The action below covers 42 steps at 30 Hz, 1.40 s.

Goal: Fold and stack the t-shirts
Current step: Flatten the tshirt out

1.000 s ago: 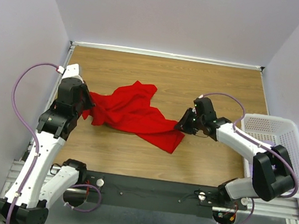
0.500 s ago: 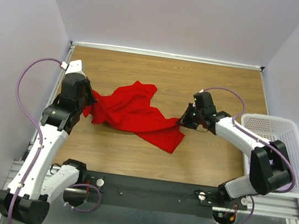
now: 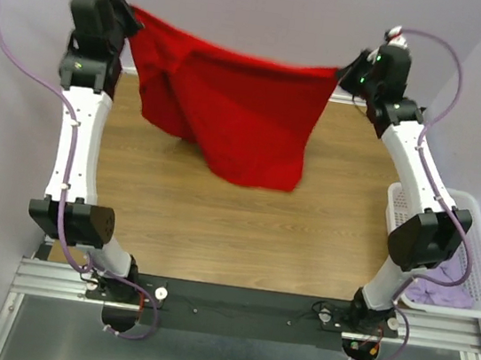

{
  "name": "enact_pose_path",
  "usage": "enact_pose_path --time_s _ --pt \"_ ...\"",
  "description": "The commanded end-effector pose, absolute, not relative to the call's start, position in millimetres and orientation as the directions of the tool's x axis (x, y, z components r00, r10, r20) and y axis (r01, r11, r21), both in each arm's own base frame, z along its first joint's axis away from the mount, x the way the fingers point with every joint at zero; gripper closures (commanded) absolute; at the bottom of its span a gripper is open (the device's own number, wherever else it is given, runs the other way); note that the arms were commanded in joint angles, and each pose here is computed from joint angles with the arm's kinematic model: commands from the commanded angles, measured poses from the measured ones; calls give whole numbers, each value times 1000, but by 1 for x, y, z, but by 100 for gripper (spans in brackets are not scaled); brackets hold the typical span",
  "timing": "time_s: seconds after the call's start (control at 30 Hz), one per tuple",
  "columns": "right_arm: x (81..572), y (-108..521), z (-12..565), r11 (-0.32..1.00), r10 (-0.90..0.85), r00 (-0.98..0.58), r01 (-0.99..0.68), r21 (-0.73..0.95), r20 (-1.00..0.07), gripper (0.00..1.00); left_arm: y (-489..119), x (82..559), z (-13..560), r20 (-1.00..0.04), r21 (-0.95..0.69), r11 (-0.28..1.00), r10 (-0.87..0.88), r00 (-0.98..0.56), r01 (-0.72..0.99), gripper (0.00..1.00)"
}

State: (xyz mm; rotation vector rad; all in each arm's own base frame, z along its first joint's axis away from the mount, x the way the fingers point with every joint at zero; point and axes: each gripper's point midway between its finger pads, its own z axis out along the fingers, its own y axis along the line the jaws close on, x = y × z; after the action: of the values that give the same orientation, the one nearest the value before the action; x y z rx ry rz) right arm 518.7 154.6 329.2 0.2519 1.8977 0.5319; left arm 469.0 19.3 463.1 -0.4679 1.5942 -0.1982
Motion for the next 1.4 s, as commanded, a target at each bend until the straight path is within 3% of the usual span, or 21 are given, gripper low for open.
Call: enact_pose_path --time_s 0.0,0.17,0.3,0.37,0.43,0.47,0.5,0.57,0.6,0.7,0.77,0.87,1.07,1.37 --pt "525 115 439 938 325 -103 -93 335 -940 99 21 443 597 -866 -428 903 -419 274 31 100" --pt "504 86 499 973 231 56 -38 229 -971 99 13 421 635 -861 -320 932 -361 358 171 100" --pt "484 88 488 981 182 28 -73 180 -983 99 8 409 598 -887 -316 931 -358 292 181 100" --pt "484 95 433 982 157 -93 -96 165 -983 99 8 405 572 -896 -322 931 -358 262 171 100" --pt "470 97 406 978 162 -149 -110 179 -976 100 9 405 505 -910 -372 921 -387 150 120 100" --pt "464 101 357 975 162 -250 -108 194 -954 99 8 404 480 -910 -390 915 -400 108 103 100" --pt "457 102 332 973 167 -298 -101 205 -940 99 8 407 419 -904 -426 903 -426 -7 59 100" --pt "439 102 296 962 218 -368 -75 263 -904 99 5 390 377 -888 -456 890 -453 -74 24 100" --pt "422 104 239 957 236 -476 -39 289 -847 99 1 378 330 -867 -478 878 -473 -158 -8 100" --pt "388 106 180 943 266 -588 -6 333 -764 99 -10 353 261 -821 -497 866 -487 -300 -45 100" --pt "344 103 111 936 286 -707 62 346 -647 99 -17 319 189 -751 -504 857 -496 -436 -107 100" --pt "312 104 79 921 320 -761 109 374 -565 99 -24 291 150 -685 -510 847 -507 -524 -153 100" --pt "271 94 48 918 343 -792 169 359 -504 99 -22 281 163 -668 -467 864 -484 -566 -188 99" --pt "247 78 37 927 357 -832 260 271 -425 91 -37 248 138 -546 -484 849 -483 -684 -214 85"
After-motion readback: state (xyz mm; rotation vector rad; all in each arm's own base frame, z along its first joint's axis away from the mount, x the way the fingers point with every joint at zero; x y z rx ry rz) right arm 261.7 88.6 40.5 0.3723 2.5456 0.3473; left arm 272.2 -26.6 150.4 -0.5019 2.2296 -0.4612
